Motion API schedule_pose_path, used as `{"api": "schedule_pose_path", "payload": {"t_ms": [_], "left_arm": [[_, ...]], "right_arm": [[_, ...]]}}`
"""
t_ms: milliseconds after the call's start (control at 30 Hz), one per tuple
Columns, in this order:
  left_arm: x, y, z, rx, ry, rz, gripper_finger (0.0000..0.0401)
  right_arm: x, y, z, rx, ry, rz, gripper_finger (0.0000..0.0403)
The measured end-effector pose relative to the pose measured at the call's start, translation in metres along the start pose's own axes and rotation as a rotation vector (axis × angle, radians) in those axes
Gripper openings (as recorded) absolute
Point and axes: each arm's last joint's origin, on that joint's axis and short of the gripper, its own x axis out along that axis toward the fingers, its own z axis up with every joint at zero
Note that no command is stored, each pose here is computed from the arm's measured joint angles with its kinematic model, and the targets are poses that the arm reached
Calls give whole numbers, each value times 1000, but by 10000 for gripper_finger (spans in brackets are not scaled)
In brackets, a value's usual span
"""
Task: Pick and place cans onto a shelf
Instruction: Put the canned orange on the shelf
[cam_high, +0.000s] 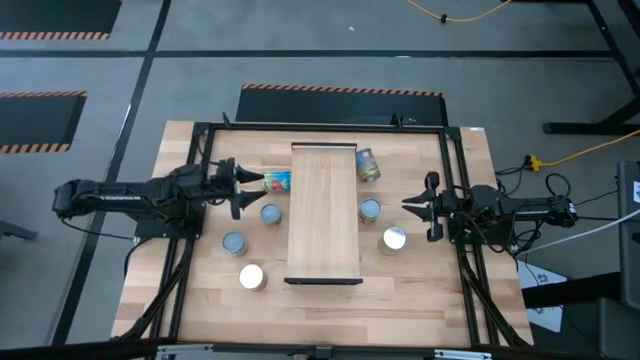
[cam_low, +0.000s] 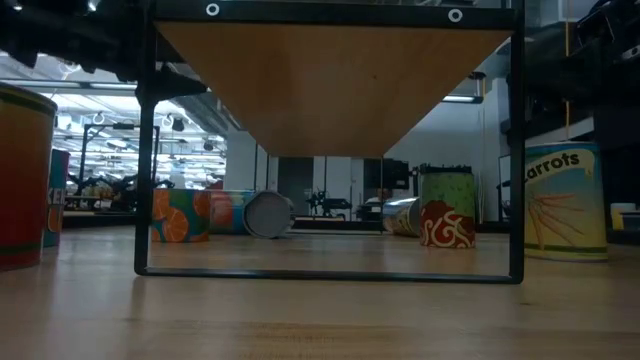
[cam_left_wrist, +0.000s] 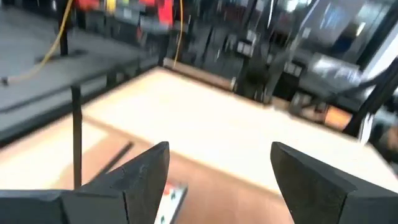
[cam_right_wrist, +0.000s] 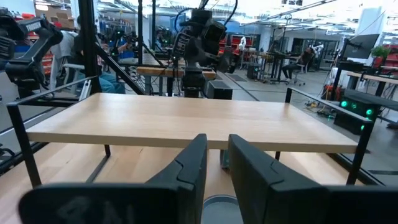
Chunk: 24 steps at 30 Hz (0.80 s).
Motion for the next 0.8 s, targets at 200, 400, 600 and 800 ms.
{"api": "schedule_pose_path", "payload": {"t_ms": [200,400,600,800], "left_arm": [[6,-9,5,68,175,46,273],[10,-20,4,159,296,64,273],[18,-32,-8,278,368,58,273],[24,-42,-23,329,445,29,273]], "right_arm": [[0,0,0,0,0,0,72],[0,0,0,0,0,0,72],[0,0,0,0,0,0,72],[0,0,0,0,0,0,72]]}}
